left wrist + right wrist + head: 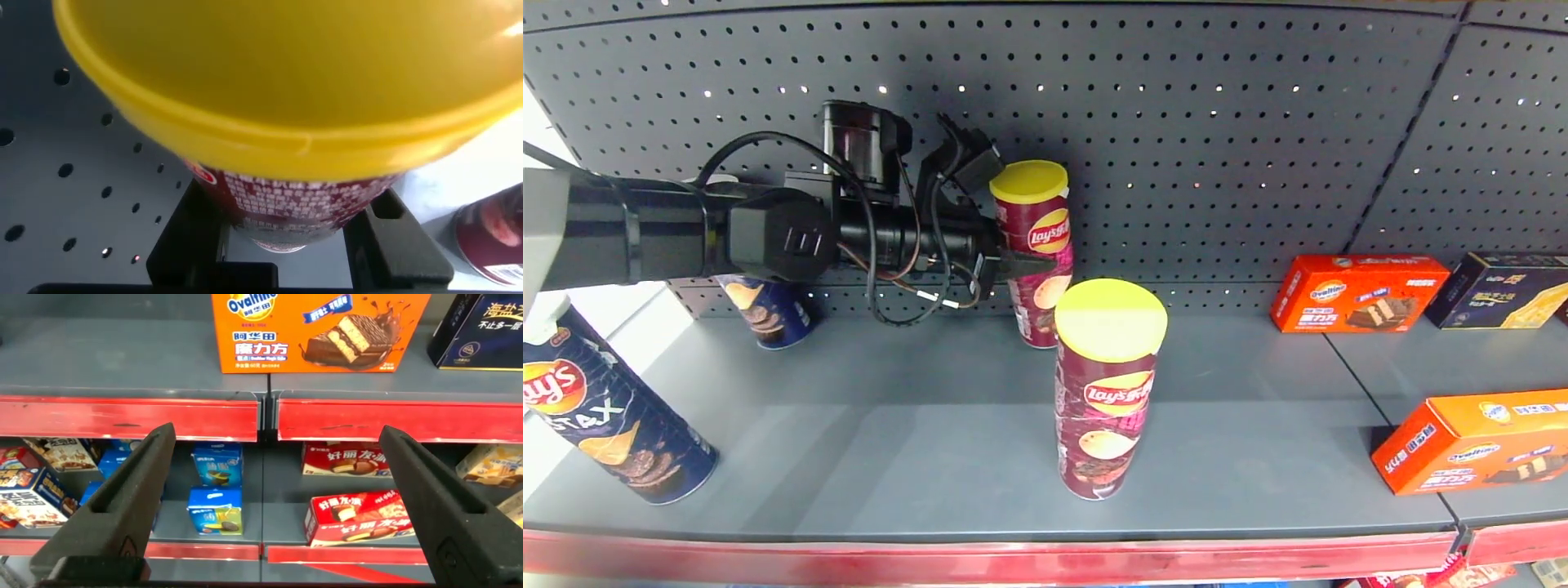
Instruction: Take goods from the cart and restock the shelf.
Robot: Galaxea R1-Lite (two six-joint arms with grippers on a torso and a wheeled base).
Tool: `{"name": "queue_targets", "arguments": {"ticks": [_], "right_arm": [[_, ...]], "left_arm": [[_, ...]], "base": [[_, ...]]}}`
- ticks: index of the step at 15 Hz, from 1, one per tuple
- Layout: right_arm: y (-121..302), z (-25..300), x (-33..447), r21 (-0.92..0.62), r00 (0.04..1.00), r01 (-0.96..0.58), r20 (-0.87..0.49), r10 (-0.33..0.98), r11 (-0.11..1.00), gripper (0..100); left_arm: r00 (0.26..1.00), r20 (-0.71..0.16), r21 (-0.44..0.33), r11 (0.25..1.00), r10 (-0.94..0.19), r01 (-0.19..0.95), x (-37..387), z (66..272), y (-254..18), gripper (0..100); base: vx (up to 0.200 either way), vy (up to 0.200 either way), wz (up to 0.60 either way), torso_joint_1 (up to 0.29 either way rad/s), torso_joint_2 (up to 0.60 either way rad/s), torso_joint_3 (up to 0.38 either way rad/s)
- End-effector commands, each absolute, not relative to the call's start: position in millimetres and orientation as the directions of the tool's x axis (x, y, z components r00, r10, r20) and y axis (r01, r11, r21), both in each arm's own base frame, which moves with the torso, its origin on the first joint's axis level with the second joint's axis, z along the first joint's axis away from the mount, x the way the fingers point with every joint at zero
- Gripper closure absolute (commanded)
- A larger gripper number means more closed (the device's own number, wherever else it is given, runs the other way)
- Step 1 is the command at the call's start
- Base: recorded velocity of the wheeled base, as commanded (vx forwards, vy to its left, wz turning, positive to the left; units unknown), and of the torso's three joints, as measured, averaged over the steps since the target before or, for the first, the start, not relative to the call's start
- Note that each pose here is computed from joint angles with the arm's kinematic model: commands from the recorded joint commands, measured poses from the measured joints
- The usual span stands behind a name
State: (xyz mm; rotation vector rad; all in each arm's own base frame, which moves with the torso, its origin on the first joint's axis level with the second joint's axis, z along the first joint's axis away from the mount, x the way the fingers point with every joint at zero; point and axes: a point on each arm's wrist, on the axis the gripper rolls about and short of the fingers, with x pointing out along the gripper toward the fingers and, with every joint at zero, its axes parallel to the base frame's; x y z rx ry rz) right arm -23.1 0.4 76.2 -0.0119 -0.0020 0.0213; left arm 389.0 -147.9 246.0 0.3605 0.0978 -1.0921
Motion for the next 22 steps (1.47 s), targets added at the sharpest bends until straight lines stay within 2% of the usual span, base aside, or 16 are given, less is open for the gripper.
{"name": "queue_targets", "arguments": {"ticks": [1, 10, 18, 19, 22], "right_arm": [[0.4, 76.2, -23.0, -0.012, 1.0, -0.021, 0.002, 0.021, 1.0, 0], [0.4, 76.2, -23.0, -0.012, 1.0, -0.021, 0.002, 0.021, 1.0, 0], [0.4, 76.2, -23.0, -0.012, 1.0, -0.021, 0.002, 0.021, 1.0, 0], [0.4, 76.2, -23.0, -0.012, 1.0, -0.021, 0.002, 0.021, 1.0, 0], [0.4, 76.2, -23.0, -0.012, 1.0, -0.021, 0.002, 0.021, 1.0, 0]], "left_arm": [[0.456, -0.259, 0.233, 0.403, -0.851, 0.885, 391.9, 241.6, -151.1, 100], [0.436, -0.265, 0.229, 0.383, -0.86, 0.895, 389.3, 236.8, -161.8, 100], [0.421, -0.278, 0.225, 0.367, -0.863, 0.902, 386.3, 219.0, -168.1, 100], [0.427, -0.278, 0.231, 0.372, -0.861, 0.899, 385.9, 219.7, -168.5, 0], [0.431, -0.272, 0.239, 0.373, -0.86, 0.896, 384.4, 217.6, -170.5, 0]], "base": [[0.0, 0.0, 0.0, 0.0, 0.0, 0.0], [0.0, 0.0, 0.0, 0.0, 0.0, 0.0], [0.0, 0.0, 0.0, 0.0, 0.0, 0.0], [0.0, 0.0, 0.0, 0.0, 0.0, 0.0], [0.0, 0.0, 0.0, 0.0, 0.0, 0.0]]}}
